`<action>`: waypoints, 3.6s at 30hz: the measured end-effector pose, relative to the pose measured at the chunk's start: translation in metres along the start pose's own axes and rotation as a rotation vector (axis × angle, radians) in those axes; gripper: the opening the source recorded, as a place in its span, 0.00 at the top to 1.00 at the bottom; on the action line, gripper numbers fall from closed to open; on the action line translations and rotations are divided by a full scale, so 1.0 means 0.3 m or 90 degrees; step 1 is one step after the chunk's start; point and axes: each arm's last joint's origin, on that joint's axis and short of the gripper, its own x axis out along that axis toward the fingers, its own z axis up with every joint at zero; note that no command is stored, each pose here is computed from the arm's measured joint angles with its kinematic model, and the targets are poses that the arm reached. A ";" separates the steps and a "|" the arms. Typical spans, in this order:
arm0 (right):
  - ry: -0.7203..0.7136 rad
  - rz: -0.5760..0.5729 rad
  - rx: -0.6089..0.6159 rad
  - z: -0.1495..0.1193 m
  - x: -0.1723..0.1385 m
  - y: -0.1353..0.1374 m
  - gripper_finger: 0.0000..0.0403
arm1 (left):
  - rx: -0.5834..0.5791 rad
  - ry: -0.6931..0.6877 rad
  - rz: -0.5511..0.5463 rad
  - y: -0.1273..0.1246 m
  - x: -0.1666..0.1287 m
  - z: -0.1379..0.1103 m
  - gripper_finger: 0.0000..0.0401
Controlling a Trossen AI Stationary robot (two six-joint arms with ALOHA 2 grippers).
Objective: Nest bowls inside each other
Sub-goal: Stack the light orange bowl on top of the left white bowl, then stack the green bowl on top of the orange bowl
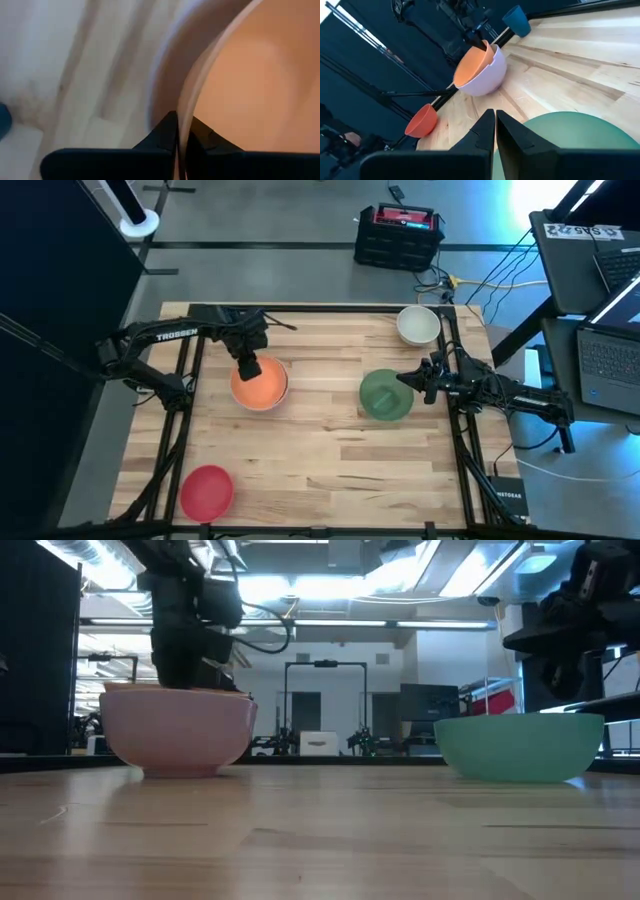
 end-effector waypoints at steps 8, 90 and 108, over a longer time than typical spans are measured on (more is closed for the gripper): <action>-0.003 -0.009 0.036 0.000 0.000 -0.002 0.99 | 0.021 -0.009 -0.002 0.004 0.019 -0.005 0.93; 0.748 -0.430 -0.062 0.247 0.487 -0.095 1.00 | 0.158 -0.075 0.030 -0.060 -0.333 0.099 0.59; 0.481 -0.169 -0.188 0.568 1.014 0.192 1.00 | 0.081 -0.086 0.039 -0.070 -0.487 -0.093 0.59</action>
